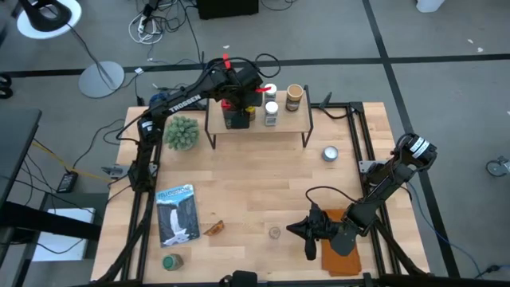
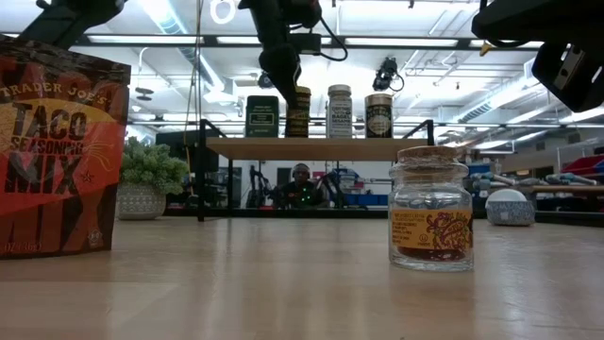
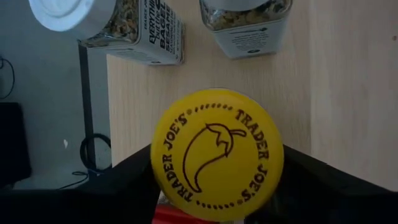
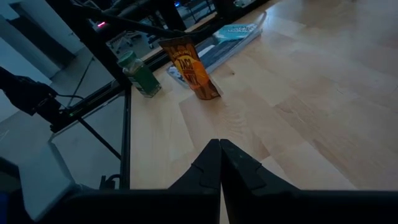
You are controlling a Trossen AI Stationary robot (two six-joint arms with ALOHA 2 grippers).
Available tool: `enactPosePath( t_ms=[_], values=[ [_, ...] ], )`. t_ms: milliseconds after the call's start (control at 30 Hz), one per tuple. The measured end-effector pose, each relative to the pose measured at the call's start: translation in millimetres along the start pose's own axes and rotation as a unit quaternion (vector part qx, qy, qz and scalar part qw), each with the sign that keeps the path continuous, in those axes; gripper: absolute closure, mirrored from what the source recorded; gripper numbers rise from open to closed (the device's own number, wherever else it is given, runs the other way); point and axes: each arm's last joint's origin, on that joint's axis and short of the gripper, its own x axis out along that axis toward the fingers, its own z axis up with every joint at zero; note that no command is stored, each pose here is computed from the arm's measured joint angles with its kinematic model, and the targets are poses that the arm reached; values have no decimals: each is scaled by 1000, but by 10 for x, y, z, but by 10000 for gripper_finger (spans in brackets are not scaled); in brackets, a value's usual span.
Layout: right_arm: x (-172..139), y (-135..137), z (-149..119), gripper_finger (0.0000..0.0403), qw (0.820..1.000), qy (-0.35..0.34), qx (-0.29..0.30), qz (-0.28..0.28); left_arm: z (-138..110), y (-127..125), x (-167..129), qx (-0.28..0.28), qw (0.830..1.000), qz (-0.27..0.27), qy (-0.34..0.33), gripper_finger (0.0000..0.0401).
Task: Shelf spices
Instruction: Put the yellow seasoning bottle on the shelf
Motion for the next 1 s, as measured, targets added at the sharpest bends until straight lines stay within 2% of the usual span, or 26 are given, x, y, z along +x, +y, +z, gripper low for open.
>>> enactPosePath(
  t_ms=[1000],
  values=[
    [0,0,0,397,1000,0,0,0,41,59,-6,20,998,55,-5,69]
  ],
)
